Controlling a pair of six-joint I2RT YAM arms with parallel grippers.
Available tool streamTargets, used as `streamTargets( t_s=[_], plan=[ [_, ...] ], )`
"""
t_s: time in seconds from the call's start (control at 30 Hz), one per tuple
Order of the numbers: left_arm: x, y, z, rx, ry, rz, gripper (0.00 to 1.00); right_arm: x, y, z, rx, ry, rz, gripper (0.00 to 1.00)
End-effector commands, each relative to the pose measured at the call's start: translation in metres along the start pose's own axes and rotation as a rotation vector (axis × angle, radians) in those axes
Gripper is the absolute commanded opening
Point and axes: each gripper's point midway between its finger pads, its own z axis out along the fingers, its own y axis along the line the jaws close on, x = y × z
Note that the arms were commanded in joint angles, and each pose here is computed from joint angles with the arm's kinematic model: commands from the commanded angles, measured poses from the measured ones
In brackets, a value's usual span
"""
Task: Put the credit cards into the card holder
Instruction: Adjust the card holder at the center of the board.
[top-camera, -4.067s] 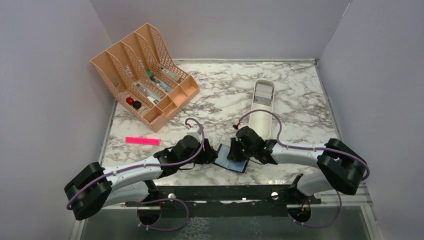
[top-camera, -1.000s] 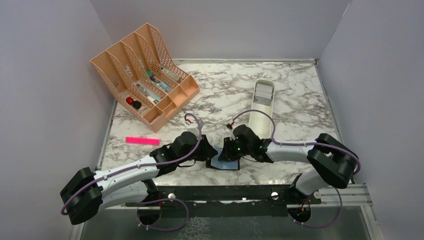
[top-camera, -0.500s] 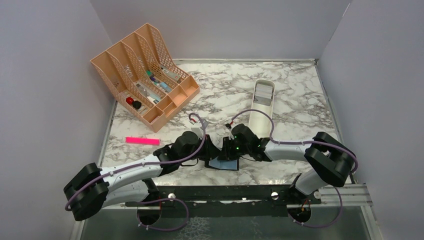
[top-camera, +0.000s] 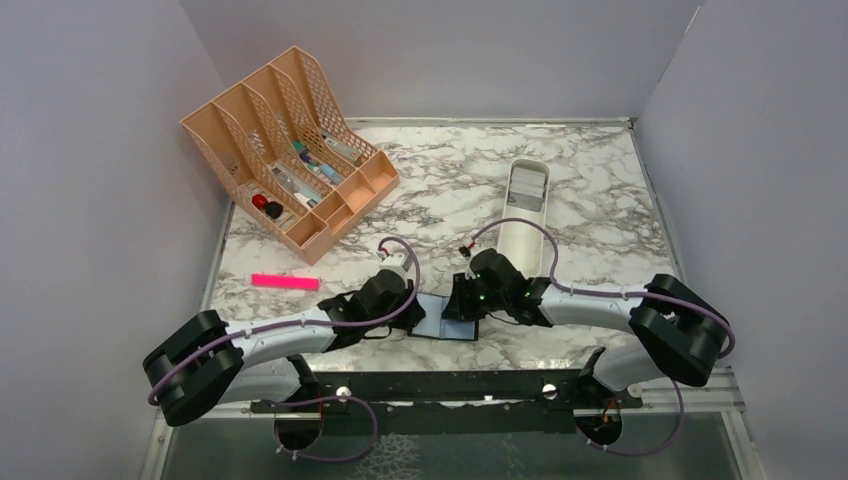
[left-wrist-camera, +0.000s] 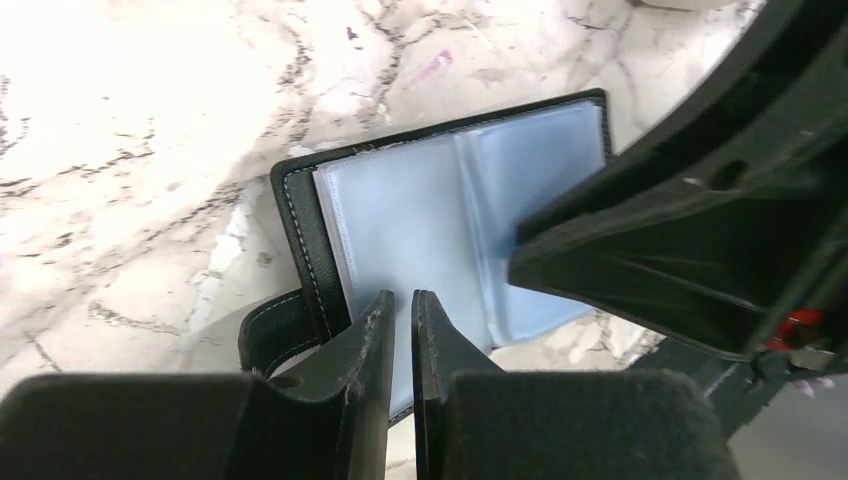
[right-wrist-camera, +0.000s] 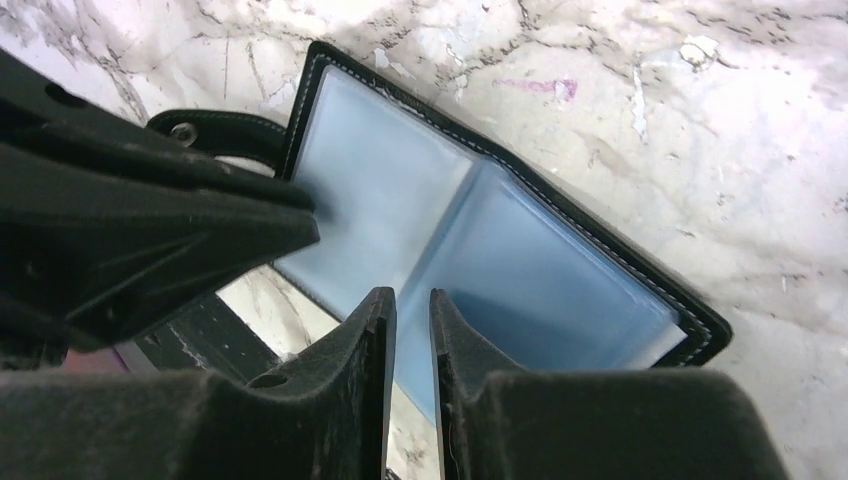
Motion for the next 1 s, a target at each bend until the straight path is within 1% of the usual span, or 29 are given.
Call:
streamTargets(
  t_s=[0.0, 0.17, 0.37, 0.63, 0.77, 0.87, 0.97],
  plan=[
    [0.008, 0.027, 0.003, -0.110, -0.003, 0.039, 0.15, 0.011, -0.017, -0.006, 0.059, 0.003, 0.000, 0.24],
    [0.018, 0.033, 0.008, -0.123, 0.027, 0.039, 0.15, 0.027, -0.030, -0.001, 0.083, 0.036, 0.013, 0.24],
    [0.021, 0.036, 0.009, -0.129, 0.041, 0.039, 0.15, 0.017, -0.026, -0.007, 0.082, 0.007, -0.011, 0.24],
    [0.014, 0.026, 0.003, -0.091, 0.014, 0.024, 0.17, -0.028, 0.018, -0.035, -0.048, -0.136, -0.123, 0.27],
    [0.014, 0.025, 0.002, -0.084, 0.012, 0.020, 0.18, -0.041, 0.032, -0.045, -0.089, -0.188, -0.158, 0.27],
    [0.014, 0.025, 0.001, -0.082, 0.014, 0.019, 0.18, -0.057, 0.040, -0.055, -0.091, -0.236, -0.190, 0.28],
    [0.013, 0.022, 0.001, -0.074, 0.010, 0.013, 0.19, -0.084, 0.038, -0.071, -0.013, -0.330, -0.257, 0.30]
  ],
)
